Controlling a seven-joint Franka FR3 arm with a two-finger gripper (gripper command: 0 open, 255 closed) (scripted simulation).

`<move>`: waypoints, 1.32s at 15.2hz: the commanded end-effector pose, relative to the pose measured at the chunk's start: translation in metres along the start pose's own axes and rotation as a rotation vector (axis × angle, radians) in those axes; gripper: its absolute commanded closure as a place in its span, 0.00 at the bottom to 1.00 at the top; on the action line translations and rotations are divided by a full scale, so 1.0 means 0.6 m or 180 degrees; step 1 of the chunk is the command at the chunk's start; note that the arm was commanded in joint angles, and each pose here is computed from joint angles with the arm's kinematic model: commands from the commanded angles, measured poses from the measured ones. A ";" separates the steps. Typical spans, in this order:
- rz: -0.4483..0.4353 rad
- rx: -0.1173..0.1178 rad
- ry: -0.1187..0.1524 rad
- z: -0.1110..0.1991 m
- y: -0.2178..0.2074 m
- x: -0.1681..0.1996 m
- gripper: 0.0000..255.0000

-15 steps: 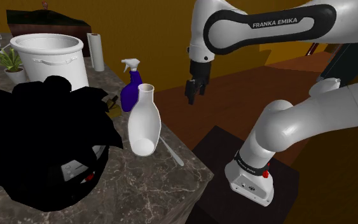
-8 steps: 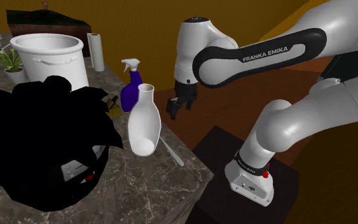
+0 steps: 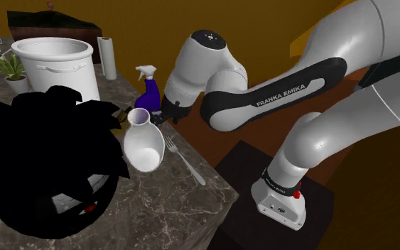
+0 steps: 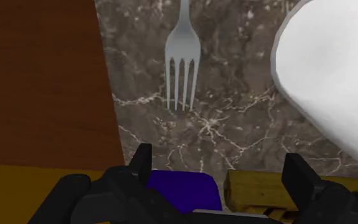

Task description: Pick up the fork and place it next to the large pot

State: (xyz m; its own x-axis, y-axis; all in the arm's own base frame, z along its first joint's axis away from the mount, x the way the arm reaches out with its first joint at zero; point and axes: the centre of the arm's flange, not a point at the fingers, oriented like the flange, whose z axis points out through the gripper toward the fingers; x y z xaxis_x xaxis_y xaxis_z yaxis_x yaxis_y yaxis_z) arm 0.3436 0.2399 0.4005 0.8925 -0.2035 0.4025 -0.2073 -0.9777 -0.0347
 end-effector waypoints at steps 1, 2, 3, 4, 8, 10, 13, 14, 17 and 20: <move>0.0022 -0.0452 -0.0380 0.054 0.003 -0.040 0.00; 0.0022 -0.0452 -0.0380 0.063 0.005 -0.041 0.00; 0.0022 -0.0452 -0.0380 0.071 0.006 -0.042 0.00; 0.0022 -0.0452 -0.0380 0.080 0.007 -0.043 0.00; 0.0022 -0.0452 -0.0380 0.120 0.013 -0.048 0.00; 0.0022 -0.0452 -0.0380 0.120 0.013 -0.048 0.00; 0.0022 -0.0452 -0.0380 0.120 0.013 -0.048 0.00; 0.0022 -0.0452 -0.0380 0.120 0.013 -0.048 0.00; 0.0022 -0.0452 -0.0380 0.120 0.013 -0.048 1.00; 0.0022 -0.0451 -0.0380 0.116 0.015 -0.051 1.00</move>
State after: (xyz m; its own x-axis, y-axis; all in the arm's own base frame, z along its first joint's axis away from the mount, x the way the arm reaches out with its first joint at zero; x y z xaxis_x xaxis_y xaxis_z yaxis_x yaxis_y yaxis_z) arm 0.3452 0.2375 0.3289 0.9264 -0.2210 0.3047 -0.2565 -0.9631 0.0814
